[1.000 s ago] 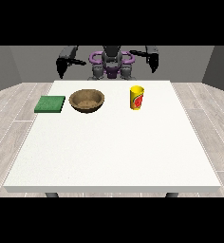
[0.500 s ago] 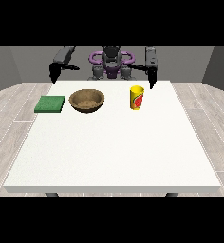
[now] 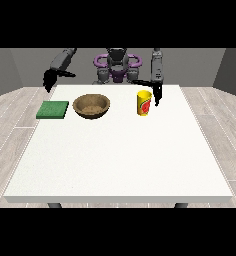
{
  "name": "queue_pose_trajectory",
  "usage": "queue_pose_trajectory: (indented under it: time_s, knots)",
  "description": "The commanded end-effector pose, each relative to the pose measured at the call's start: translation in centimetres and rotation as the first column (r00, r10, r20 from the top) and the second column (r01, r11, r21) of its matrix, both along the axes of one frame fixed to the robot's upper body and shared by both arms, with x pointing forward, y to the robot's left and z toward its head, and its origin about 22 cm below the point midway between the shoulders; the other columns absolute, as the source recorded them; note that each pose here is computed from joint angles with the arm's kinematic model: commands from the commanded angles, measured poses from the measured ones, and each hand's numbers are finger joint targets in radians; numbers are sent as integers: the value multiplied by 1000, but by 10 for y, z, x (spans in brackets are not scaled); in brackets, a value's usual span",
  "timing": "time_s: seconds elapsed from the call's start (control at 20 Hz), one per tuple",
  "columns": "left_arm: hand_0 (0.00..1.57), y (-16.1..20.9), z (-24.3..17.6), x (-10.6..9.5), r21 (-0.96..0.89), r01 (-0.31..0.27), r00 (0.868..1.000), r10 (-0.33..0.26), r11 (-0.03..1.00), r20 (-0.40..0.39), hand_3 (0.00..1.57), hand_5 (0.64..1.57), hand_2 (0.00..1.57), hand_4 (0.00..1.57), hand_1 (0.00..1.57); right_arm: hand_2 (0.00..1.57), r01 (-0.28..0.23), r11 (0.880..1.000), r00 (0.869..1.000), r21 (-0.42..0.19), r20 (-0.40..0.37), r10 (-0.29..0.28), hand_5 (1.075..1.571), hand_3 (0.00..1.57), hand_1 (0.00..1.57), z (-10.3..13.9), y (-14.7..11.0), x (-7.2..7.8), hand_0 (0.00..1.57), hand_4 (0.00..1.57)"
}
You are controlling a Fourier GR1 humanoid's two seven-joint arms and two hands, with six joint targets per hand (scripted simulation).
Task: Pick the cup and pour the ball into the bowl, then pick the bowl and place it on the pad
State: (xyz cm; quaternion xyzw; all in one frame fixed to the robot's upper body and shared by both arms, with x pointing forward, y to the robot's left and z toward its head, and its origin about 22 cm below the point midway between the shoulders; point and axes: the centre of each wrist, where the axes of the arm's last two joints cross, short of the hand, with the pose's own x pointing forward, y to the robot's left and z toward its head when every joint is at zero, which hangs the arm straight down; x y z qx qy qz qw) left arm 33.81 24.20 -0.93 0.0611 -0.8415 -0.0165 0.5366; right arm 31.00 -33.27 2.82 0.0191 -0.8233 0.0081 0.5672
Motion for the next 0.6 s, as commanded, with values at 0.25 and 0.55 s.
queue_pose_trajectory:
  time_s: [0.25,0.55]
  knots:
    - [0,21,-23,17,-6,-42,999,42,999,33,0,1219,0,0,0,0,-28,999,998,-16,49,29,1559,0,0,14,-9,10,0,0]
    - [1305,12,-32,11,325,-260,965,234,909,116,1571,1515,1571,811,1305,0,-75,997,994,-7,75,76,1558,0,0,27,-13,17,0,0]
